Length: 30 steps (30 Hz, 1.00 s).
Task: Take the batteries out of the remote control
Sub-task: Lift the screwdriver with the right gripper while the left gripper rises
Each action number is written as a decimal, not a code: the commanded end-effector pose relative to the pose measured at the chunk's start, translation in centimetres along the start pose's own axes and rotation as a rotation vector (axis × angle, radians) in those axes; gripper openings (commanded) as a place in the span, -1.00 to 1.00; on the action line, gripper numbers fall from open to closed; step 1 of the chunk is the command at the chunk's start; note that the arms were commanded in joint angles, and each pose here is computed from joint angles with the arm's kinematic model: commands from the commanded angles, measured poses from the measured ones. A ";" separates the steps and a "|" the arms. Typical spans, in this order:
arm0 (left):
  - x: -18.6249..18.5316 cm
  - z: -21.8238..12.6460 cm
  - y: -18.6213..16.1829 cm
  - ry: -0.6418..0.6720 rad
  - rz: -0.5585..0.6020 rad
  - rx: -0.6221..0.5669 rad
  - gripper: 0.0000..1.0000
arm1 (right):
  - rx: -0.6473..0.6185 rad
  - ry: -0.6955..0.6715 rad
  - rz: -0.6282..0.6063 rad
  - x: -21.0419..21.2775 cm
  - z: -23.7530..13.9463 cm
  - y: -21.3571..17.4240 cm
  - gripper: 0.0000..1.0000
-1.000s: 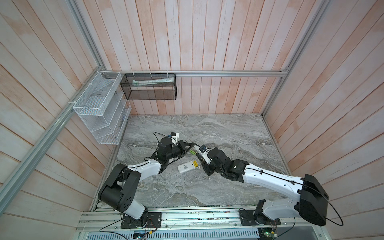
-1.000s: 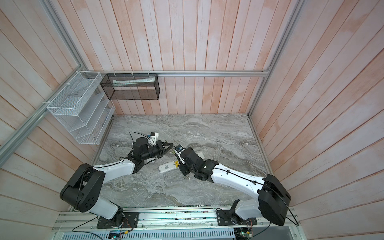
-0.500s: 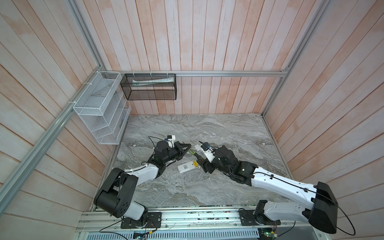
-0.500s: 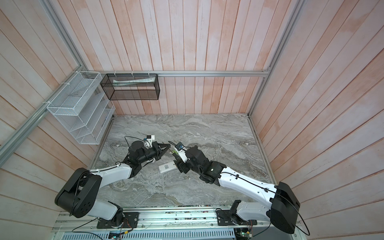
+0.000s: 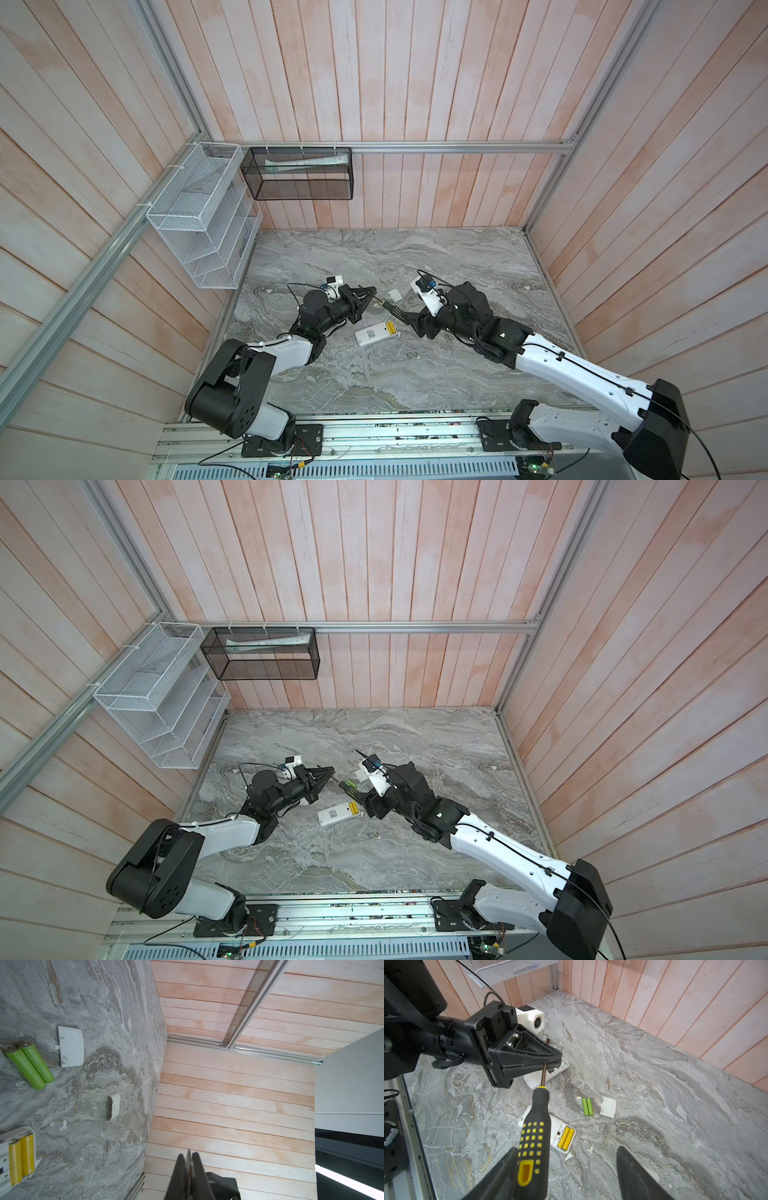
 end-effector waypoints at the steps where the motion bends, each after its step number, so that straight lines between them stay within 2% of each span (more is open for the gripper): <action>1: -0.1 -0.3 0.0 -0.021 -0.043 -0.015 -1.00 | 0.014 0.055 -0.012 0.4 0.2 0.2 0.46; 7: 0.2 -0.4 0.0 -0.003 -0.059 -0.024 -1.00 | 0.020 0.088 -0.021 0.6 0.6 0.4 0.42; 13: 0.3 -0.4 0.1 0.000 -0.065 -0.024 -1.00 | 0.037 0.091 -0.022 0.6 1.4 0.4 0.27; 27: 0.3 -0.4 0.0 -0.008 -0.055 -0.014 -1.00 | 0.034 0.121 -0.021 0.8 2.5 0.8 -0.26; 30: 0.4 -0.3 0.1 -0.006 -0.055 -0.014 -1.00 | 0.033 0.130 -0.024 0.9 2.6 1.0 -0.44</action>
Point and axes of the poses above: each gripper's point midway between its finger pads, its own z axis out along the fingers, its own x axis along the line the jaws close on, y = z × x, the point moved 10 cm from there along -z, back along the fingers, and after that the axes turned 4 degrees about z, right-handed, at the moved point
